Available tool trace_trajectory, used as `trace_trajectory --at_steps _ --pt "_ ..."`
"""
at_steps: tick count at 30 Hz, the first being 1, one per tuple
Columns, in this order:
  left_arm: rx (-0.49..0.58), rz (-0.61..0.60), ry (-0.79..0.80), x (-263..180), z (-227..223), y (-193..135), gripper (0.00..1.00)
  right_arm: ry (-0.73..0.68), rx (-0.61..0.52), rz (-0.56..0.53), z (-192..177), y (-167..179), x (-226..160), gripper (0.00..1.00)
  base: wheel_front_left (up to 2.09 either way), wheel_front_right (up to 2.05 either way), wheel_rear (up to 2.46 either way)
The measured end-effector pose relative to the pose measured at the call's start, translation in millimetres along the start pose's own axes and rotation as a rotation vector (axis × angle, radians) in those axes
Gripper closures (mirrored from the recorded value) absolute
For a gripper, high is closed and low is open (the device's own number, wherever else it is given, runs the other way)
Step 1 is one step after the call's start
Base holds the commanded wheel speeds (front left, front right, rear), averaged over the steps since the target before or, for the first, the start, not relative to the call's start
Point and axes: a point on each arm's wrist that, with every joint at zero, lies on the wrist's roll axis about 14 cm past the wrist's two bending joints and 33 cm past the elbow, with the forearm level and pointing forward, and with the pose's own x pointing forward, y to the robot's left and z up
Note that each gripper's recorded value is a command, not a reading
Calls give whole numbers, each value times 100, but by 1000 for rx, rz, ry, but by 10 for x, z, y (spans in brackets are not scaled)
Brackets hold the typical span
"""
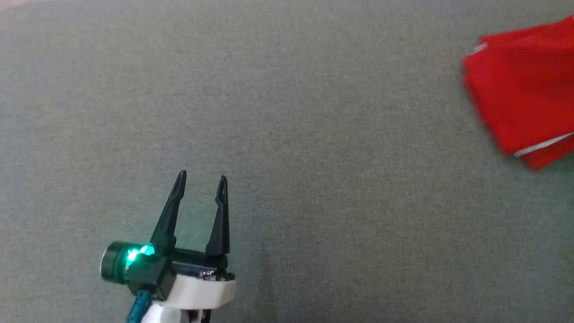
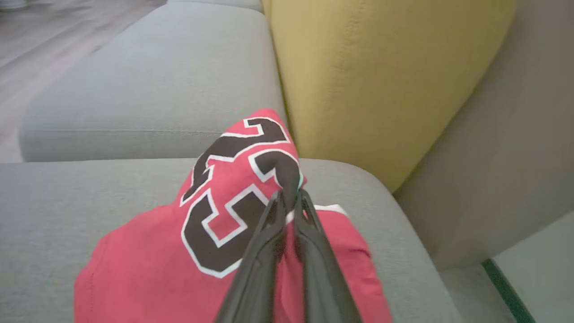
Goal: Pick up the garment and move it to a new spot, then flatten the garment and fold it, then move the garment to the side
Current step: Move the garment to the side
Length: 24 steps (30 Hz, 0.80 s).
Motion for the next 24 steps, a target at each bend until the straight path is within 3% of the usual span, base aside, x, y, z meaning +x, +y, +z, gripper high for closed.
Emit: trace_trajectory --at_steps 4,5,6,11,18,24 --pt "-32 -23 13 106 -66 -42 0 14 -9 -100 76 -421 -31 100 0 0 0" --pt "-37 -26 13 132 -72 -46 0 12 -11 -124 93 -504 -46 93 0 0 0" --pt "-43 -28 13 157 -79 -49 0 15 -15 -148 95 -577 -63 0 0 0 0" --pt "-59 -43 4 208 -56 -78 0 29 -40 -182 -13 -584 -200 0 0 0 0" --pt "-46 -64 -53 128 166 -128 0 74 4 -92 -425 -39 -497 0 0 0 0" --pt "-29 -48 -73 -115 266 -121 0 27 46 37 -603 548 -790 0 0 0 0"
